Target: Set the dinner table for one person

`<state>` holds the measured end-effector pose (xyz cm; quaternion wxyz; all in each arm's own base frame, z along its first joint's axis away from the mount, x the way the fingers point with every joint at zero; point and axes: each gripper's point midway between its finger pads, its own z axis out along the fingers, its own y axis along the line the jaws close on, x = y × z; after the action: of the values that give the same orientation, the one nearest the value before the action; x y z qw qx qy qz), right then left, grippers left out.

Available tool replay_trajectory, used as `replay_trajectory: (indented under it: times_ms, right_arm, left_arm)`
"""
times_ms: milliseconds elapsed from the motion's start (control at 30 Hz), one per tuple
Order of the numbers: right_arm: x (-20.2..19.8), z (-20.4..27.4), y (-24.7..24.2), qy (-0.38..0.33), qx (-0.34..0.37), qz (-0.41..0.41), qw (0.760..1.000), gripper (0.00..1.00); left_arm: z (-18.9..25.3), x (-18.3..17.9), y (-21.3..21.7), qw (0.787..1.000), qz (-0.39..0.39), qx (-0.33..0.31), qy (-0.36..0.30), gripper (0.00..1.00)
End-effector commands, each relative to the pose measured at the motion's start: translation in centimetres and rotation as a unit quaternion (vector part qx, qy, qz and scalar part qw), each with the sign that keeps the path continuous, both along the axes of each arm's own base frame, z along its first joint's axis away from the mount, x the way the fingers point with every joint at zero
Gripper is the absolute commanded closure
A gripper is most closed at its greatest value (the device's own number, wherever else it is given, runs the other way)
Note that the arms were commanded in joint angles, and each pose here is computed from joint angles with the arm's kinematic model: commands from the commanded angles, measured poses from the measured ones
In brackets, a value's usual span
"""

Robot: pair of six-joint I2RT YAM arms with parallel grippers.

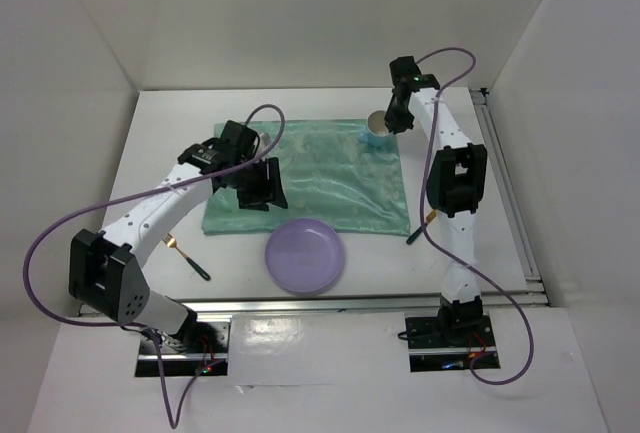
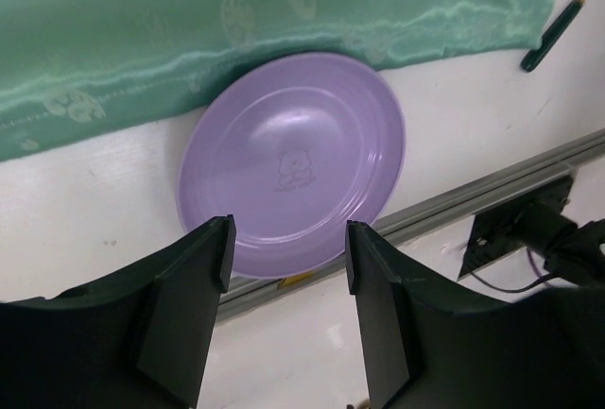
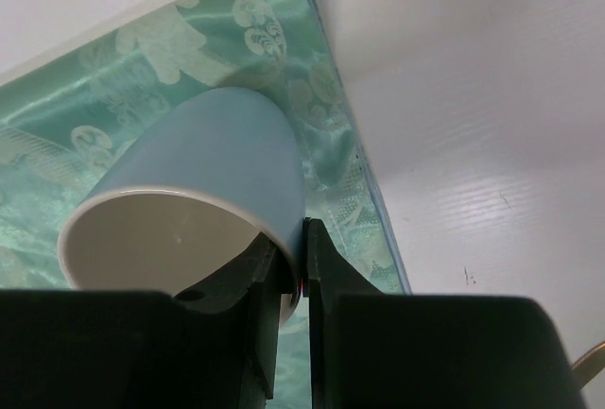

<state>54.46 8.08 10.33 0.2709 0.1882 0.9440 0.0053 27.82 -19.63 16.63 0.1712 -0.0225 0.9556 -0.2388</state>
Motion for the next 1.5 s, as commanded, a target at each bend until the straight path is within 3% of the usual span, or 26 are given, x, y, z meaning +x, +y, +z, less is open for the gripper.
replay_trajectory:
  times_ms: [0,67,167,200,233,367,567,733,1000,1167,1200,1300,1367,1400,1467]
  right_arm:
    - [1.5,0.8,0.4,-0.029,0.012,0.004,0.999,1.00]
    - [1.9,0.9,0.1,-0.035,0.017,0.002,0.999,0.96]
    - [2.0,1.6,0.6,-0.043,0.028,0.008,0.999,0.55]
    - [2.2,2.5,0.5,-0.053,0.027,0.012,0.998,0.46]
    - [2.4,2.7,0.8,-0.058,0.033,0.016,0.998,0.28]
    - [2.7,7.6,1.0,-0.111,0.044,0.020,0.993,0.05]
    - [1.4,14.9,1.4,-0.177,0.065,0.032,0.982,0.00]
    - [-3.6,19.2,0.6,-0.211,0.069,0.033,0.975,0.00]
    - [-10.8,20.0,-0.2,-0.210,0.077,0.040,0.974,0.00]
    - [-15.0,18.4,-1.1,-0.184,0.069,0.035,0.980,0.00]
    - [-15.6,18.0,-1.4,-0.176,0.063,0.030,0.982,0.00]
    - [-17.2,16.9,-2.0,-0.163,0.053,0.023,0.985,0.02]
    - [-18.0,16.5,-2.3,-0.160,0.051,0.016,0.986,0.02]
    - [-18.7,16.2,-2.6,-0.156,0.047,0.013,0.987,0.03]
    - [-18.9,16.1,-2.8,-0.156,0.043,0.009,0.987,0.03]
  left_arm:
    - [-0.2,-1.2,0.6,1.000,0.015,0.023,-0.004,0.34]
    - [-1.4,-2.1,0.9,0.999,0.017,0.036,0.009,0.34]
    - [-2.2,-3.4,1.4,0.999,0.019,0.043,0.019,0.34]
    - [-2.2,-3.6,1.6,0.999,0.021,0.047,0.017,0.32]
    - [-2.6,-4.0,1.8,0.998,0.025,0.048,0.024,0.32]
    - [-3.5,-5.4,2.4,0.998,0.030,0.050,0.034,0.28]
    - [-4.9,-6.7,2.3,0.998,0.031,0.033,0.036,0.22]
    - [-7.4,-7.8,1.8,0.998,0.027,0.024,0.052,0.18]
    - [-12.1,-7.8,2.0,0.995,0.077,0.032,0.046,0.30]
    - [-14.0,-8.4,1.5,0.996,0.072,0.025,0.053,0.48]
    - [-14.3,-8.5,1.6,0.995,0.072,0.028,0.058,0.56]
    - [-14.7,-8.7,1.3,0.995,0.067,0.032,0.063,0.68]
    - [-15.0,-9.3,1.3,0.995,0.061,0.039,0.071,0.84]
    - [-14.7,-9.1,0.9,0.996,0.056,0.036,0.067,1.00]
    - [-13.8,-9.0,0.8,0.996,0.055,0.037,0.059,1.00]
